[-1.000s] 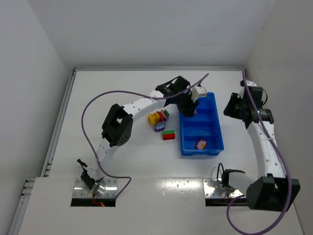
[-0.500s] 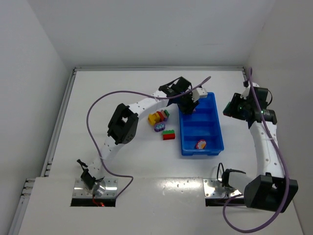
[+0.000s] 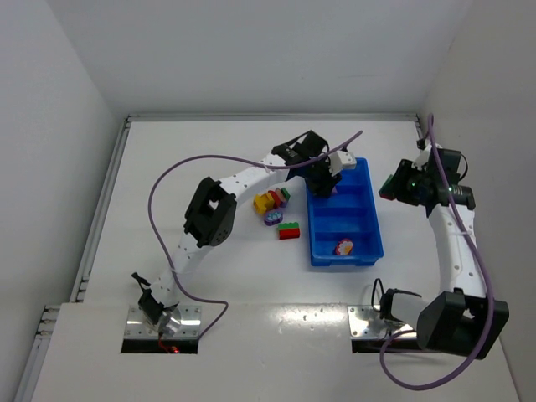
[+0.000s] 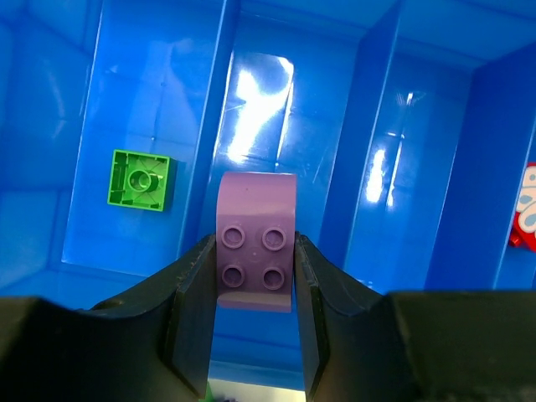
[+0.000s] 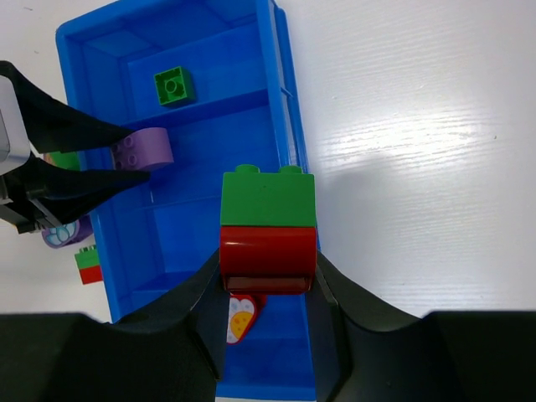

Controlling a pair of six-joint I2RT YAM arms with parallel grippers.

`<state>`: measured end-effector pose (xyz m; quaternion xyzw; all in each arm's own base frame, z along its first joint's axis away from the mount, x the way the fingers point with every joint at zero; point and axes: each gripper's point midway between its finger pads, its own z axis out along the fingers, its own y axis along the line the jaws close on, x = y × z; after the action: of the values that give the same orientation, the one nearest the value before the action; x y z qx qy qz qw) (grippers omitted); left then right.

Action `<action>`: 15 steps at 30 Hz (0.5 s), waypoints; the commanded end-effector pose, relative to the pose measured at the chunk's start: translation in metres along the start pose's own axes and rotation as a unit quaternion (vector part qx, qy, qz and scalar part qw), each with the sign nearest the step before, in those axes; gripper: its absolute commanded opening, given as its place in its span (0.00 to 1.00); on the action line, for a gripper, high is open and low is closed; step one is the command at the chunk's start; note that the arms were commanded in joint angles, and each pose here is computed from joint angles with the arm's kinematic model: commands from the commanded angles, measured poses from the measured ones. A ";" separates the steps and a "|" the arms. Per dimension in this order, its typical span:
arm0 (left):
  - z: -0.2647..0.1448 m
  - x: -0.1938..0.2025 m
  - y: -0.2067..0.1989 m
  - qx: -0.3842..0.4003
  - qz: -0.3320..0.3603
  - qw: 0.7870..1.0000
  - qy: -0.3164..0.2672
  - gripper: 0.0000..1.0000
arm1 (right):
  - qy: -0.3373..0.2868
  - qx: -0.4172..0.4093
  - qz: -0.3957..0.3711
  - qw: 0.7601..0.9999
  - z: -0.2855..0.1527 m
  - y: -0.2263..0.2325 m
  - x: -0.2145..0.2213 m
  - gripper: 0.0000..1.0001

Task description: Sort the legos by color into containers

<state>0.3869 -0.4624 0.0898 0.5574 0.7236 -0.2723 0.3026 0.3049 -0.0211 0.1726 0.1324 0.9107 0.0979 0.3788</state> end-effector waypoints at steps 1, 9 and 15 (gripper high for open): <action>-0.009 -0.020 -0.005 0.010 0.025 0.999 -0.023 0.44 | -0.004 -0.016 0.005 1.000 0.003 0.004 -0.004 0.00; -0.008 -0.021 -0.008 0.018 0.025 0.999 -0.027 0.91 | 0.002 -0.037 0.004 0.999 0.006 0.008 0.000 0.00; -0.057 -0.072 0.007 0.041 -0.044 0.989 -0.139 0.88 | -0.014 -0.102 -0.021 0.994 0.008 0.028 -0.006 0.00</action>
<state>0.3810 -0.4697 0.0991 0.5401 0.7182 -0.3234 0.2966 0.3074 -0.0071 0.1678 0.1127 0.9100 0.1433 0.3724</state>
